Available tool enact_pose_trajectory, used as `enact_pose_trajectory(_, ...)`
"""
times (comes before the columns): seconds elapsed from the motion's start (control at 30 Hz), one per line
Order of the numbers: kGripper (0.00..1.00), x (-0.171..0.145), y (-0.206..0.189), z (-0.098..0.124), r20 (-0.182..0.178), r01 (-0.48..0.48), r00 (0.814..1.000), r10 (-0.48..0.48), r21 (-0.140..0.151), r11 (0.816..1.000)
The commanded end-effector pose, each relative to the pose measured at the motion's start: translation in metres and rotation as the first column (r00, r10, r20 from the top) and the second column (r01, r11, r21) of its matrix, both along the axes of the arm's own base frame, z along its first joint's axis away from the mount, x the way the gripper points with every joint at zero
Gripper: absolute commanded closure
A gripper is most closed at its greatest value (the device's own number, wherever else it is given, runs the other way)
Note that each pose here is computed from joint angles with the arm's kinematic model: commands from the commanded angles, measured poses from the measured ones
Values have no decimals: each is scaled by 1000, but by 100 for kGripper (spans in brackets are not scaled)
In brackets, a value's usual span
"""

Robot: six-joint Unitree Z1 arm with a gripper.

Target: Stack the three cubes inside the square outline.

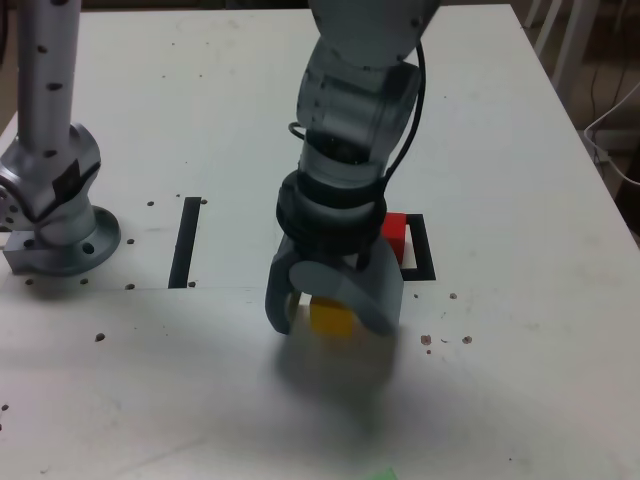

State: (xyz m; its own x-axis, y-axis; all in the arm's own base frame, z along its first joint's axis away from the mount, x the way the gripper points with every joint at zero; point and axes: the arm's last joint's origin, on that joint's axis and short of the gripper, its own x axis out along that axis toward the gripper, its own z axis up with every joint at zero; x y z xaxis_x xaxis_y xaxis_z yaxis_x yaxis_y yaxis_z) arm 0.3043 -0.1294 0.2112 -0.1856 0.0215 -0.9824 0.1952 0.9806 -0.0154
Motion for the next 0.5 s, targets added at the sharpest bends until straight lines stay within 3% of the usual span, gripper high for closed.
enact_pose_trajectory(0.0,32,2,-2,-2,1,3,1000,-3,-2,1000)
enact_pose_trajectory(0.13,61,4,-2,0,15,5,1000,-5,6,1000)
enact_pose_trajectory(0.2,70,5,-2,0,19,6,1000,-6,10,1000)
enact_pose_trajectory(0.27,75,5,-2,0,21,6,1000,-6,11,1000)
enact_pose_trajectory(0.47,77,4,-2,-1,16,7,1000,-7,11,1000)
